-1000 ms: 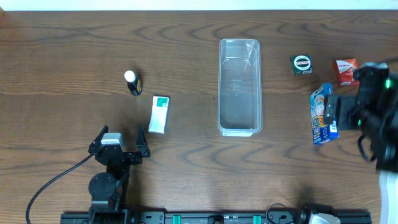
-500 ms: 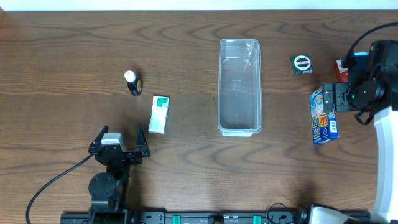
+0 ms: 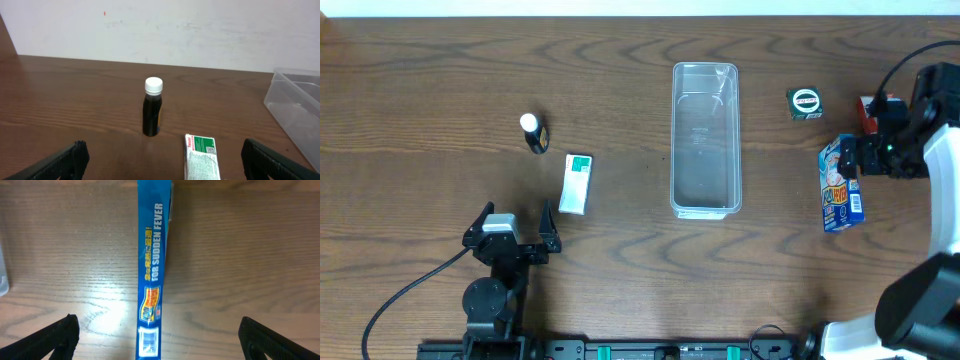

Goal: Pack container
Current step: 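Move the right gripper over the blue fever box and lower, then grasp the blue fever box with the right gripper and lift, then carry the blue box left over the clear container and lower it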

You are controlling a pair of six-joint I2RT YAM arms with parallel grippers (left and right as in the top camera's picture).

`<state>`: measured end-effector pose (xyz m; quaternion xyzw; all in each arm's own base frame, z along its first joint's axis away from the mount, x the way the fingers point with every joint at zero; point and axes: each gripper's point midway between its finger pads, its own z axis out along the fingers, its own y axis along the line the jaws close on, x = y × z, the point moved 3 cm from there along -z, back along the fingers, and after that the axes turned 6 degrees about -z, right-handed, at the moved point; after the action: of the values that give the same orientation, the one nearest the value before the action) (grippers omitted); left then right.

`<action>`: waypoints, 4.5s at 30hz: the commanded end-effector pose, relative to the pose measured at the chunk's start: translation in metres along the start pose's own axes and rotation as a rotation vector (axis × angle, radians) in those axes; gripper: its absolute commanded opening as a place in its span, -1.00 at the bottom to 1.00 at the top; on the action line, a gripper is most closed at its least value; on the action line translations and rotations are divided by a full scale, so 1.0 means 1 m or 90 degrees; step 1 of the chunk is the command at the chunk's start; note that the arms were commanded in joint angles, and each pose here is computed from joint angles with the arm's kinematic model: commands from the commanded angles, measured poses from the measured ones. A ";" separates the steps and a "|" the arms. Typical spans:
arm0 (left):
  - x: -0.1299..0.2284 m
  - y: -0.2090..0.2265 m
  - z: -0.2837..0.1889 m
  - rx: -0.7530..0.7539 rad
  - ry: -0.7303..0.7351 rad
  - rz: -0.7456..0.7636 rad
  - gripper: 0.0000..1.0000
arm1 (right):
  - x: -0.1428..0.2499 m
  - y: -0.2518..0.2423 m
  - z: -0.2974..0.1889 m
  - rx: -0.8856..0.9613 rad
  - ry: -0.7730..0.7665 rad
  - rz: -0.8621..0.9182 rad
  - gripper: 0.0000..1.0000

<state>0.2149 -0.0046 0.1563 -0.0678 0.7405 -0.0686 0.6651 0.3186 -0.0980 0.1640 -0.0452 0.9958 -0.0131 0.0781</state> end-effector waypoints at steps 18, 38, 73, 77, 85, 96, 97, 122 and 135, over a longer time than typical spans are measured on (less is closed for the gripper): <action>0.014 0.006 0.001 -0.016 0.029 0.005 0.96 | 0.003 -0.001 0.088 -0.069 0.139 -0.007 0.76; 0.014 0.006 0.001 -0.016 0.029 0.005 0.96 | -0.002 -0.007 0.097 -0.048 0.135 0.044 -0.02; 0.014 0.006 0.001 -0.016 0.029 0.005 0.96 | -0.085 0.048 -0.035 -0.299 -0.045 0.093 -0.75; 0.014 0.006 0.001 -0.017 0.029 0.005 0.96 | -0.099 0.079 -0.066 -0.312 -0.068 0.054 -0.70; 0.014 0.006 0.001 -0.016 0.029 0.005 0.96 | -0.129 0.153 -0.092 -0.270 -0.120 -0.008 -0.68; 0.014 0.006 0.001 -0.016 0.029 0.005 0.96 | -0.151 0.228 -0.075 -0.078 -0.176 0.013 -0.69; 0.014 0.006 0.001 -0.016 0.029 0.005 0.96 | -0.153 0.232 -0.071 -0.068 -0.175 0.017 -0.68; 0.014 0.006 0.001 -0.016 0.029 0.005 0.96 | -0.163 0.279 0.038 -0.137 -0.050 0.008 -0.61; 0.014 0.006 0.001 -0.016 0.029 0.005 0.96 | -0.163 0.280 0.042 -0.138 -0.048 0.005 -0.58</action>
<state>0.2149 -0.0046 0.1563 -0.0678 0.7405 -0.0686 0.6651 0.4603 0.1924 0.1393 -0.0454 0.9886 0.0909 0.1109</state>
